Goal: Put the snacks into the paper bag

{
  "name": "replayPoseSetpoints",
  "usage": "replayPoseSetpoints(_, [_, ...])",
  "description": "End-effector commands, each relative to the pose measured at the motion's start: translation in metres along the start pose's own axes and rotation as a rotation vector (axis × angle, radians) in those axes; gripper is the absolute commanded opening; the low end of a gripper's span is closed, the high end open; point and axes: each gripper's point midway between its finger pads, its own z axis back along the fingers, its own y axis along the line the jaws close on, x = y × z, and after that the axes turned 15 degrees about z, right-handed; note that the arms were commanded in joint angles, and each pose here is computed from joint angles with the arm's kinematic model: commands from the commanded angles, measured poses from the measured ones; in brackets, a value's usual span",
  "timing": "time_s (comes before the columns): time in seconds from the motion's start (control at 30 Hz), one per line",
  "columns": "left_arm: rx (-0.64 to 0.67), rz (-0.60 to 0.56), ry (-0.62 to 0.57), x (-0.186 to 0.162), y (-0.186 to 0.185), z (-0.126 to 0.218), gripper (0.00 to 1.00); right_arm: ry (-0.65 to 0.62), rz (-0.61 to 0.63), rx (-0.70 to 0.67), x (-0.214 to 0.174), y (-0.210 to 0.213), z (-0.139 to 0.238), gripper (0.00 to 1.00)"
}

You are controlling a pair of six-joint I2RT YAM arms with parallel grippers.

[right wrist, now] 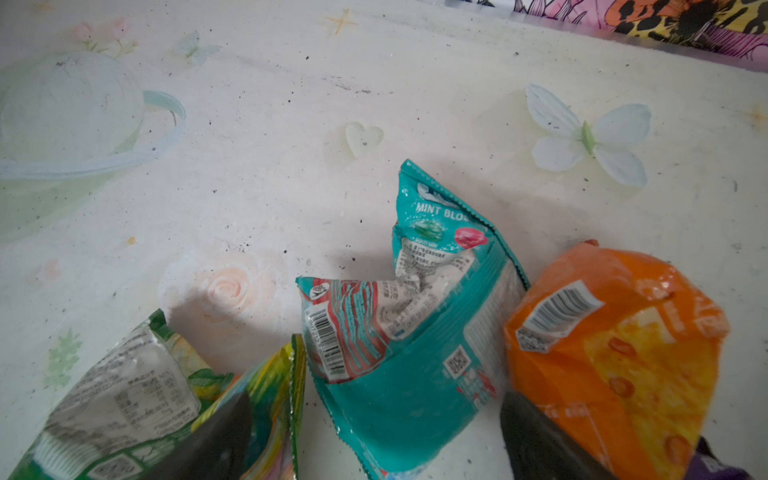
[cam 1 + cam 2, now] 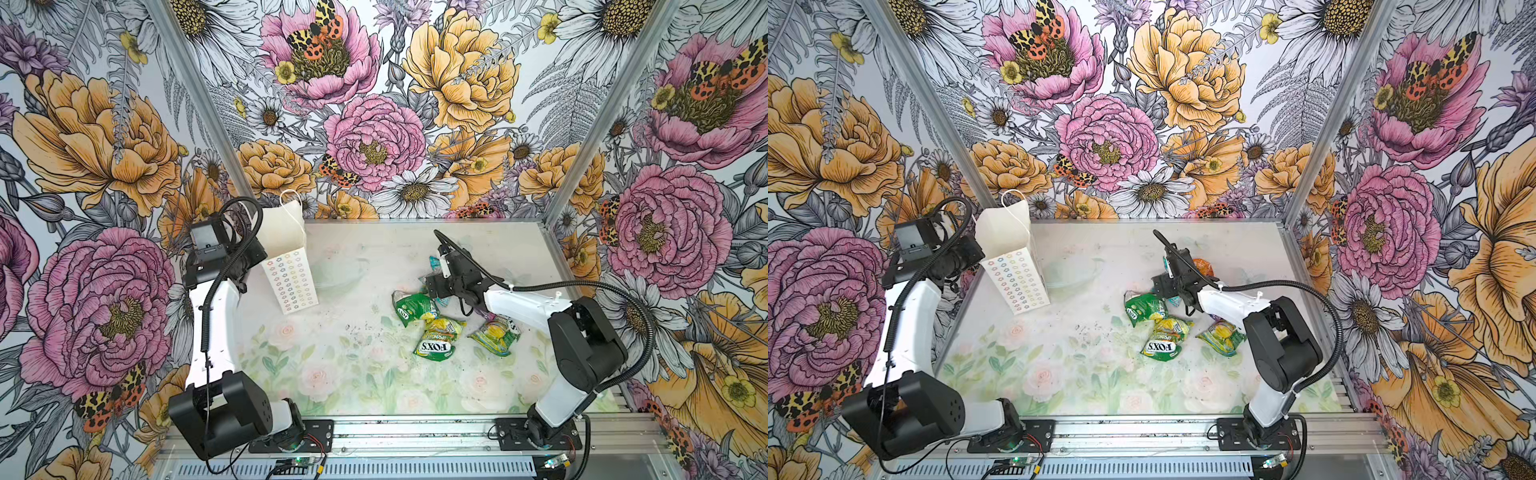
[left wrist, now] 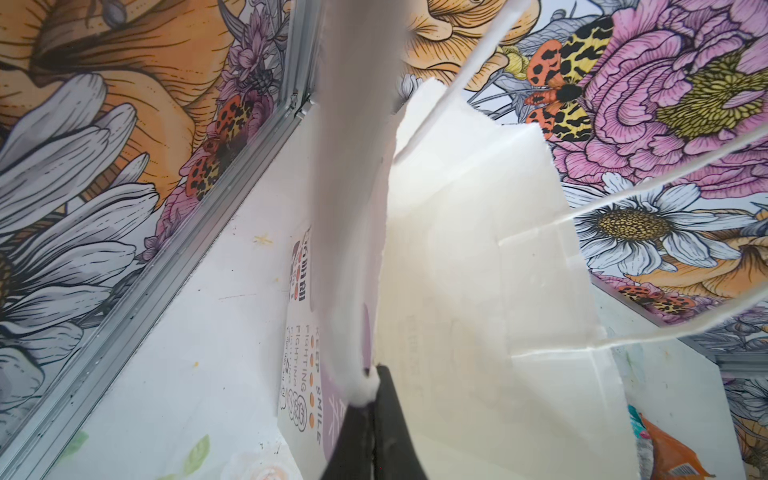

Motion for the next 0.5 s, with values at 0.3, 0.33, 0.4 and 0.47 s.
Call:
replayPoseSetpoints(0.3, [-0.194, 0.029, 0.007, -0.015, -0.061, -0.005, 0.00, 0.005, 0.005, -0.070, -0.012, -0.009, 0.014, 0.95])
replayPoseSetpoints(0.33, [-0.206, 0.028, 0.011, -0.017, -0.066, -0.007, 0.00, 0.004, 0.005, -0.074, -0.012, -0.010, 0.015, 0.95])
replayPoseSetpoints(0.4, [-0.225, 0.026, 0.028, -0.023, -0.075, -0.010, 0.00, 0.001, 0.003, -0.081, -0.011, -0.012, 0.017, 0.95])
replayPoseSetpoints(0.47, [-0.240, 0.018, 0.053, -0.030, -0.084, -0.015, 0.00, -0.002, 0.002, -0.085, -0.011, -0.013, 0.019, 0.95])
